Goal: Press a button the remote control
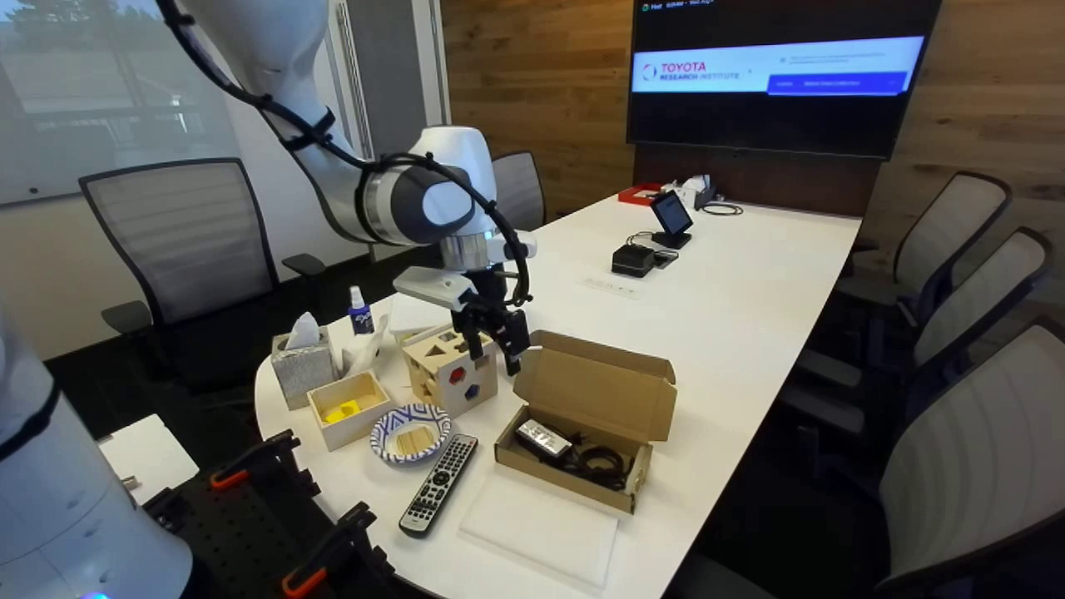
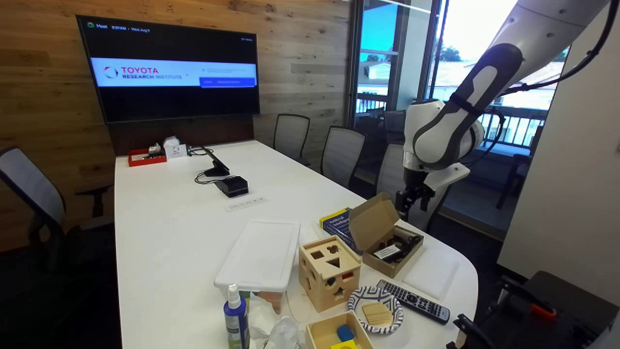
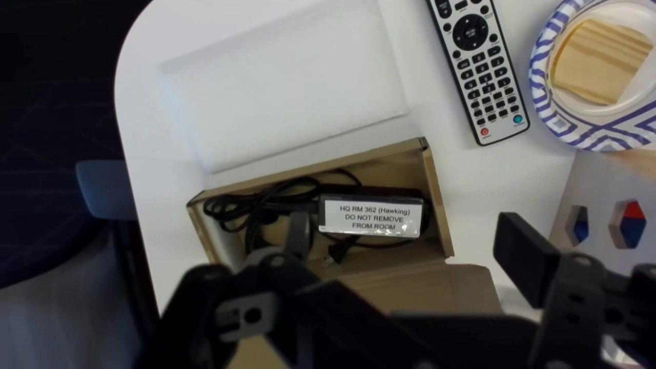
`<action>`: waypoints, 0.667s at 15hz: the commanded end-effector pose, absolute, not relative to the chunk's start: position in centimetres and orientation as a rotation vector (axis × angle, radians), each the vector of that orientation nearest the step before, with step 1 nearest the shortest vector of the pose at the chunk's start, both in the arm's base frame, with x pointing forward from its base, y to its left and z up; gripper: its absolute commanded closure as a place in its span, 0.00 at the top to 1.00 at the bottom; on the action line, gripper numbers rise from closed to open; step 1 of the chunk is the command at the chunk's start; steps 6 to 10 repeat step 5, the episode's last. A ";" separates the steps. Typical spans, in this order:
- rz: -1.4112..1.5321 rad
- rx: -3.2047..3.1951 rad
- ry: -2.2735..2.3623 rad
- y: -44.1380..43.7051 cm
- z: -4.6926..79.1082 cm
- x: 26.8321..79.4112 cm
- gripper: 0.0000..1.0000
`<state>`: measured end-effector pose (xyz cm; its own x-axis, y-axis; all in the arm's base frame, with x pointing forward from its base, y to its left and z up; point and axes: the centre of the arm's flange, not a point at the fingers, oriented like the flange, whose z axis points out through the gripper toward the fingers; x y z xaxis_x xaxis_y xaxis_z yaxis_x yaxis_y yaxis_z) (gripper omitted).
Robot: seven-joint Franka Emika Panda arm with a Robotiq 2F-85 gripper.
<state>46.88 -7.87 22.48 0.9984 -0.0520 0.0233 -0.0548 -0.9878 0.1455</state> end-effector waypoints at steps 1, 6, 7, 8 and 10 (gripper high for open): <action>0.040 2.986 -0.023 -8.4 25.9 47.2 1.00; 0.062 2.990 0.007 -9.1 27.1 47.7 1.00; 0.062 2.990 0.007 -9.1 27.1 47.7 1.00; 0.062 2.990 0.007 -9.1 27.1 47.7 1.00; 0.062 2.990 0.007 -9.1 27.1 47.7 1.00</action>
